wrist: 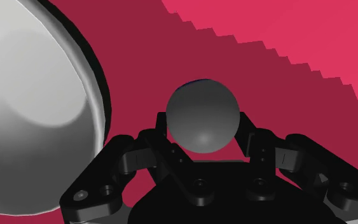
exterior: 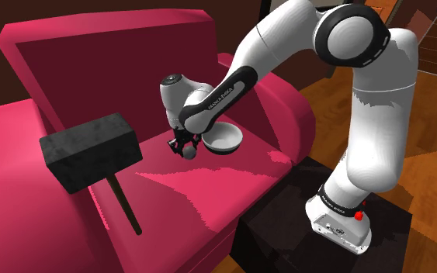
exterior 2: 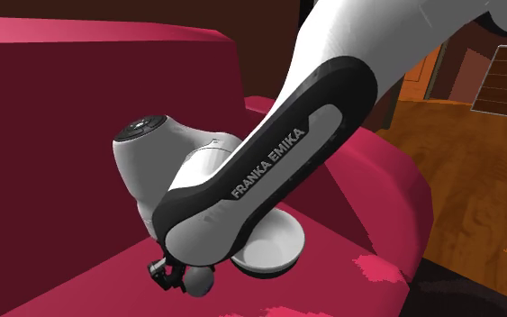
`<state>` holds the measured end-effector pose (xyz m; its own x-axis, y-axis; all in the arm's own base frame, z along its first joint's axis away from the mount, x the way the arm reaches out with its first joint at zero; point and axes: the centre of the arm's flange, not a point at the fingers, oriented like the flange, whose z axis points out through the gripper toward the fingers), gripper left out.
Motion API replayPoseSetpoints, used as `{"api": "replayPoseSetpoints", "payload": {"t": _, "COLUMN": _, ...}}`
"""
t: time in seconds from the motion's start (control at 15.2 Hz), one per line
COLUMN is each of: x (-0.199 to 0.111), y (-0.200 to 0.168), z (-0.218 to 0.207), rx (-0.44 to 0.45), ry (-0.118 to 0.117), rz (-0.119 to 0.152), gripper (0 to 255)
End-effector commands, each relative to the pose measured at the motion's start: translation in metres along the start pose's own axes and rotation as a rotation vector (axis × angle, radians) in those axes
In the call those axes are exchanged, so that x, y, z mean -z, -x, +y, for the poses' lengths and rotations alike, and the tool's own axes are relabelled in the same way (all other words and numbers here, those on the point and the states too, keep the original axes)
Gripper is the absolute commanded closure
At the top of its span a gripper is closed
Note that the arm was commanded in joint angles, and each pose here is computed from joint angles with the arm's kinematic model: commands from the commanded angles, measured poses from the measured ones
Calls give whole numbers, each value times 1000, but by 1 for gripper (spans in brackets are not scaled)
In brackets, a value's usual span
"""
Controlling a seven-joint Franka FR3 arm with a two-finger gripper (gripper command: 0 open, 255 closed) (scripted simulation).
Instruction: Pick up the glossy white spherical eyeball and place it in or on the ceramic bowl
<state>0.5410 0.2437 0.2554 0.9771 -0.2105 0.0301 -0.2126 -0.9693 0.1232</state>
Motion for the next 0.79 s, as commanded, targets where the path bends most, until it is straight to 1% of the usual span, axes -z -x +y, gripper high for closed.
{"api": "replayPoseSetpoints", "payload": {"t": 0.0, "x": 9, "y": 0, "z": 2, "rx": 0, "ry": 1, "rz": -1, "gripper": 255}}
{"api": "replayPoseSetpoints", "payload": {"t": 0.73, "x": 66, "y": -1, "z": 9, "rx": 0, "ry": 1, "rz": -1, "gripper": 255}}
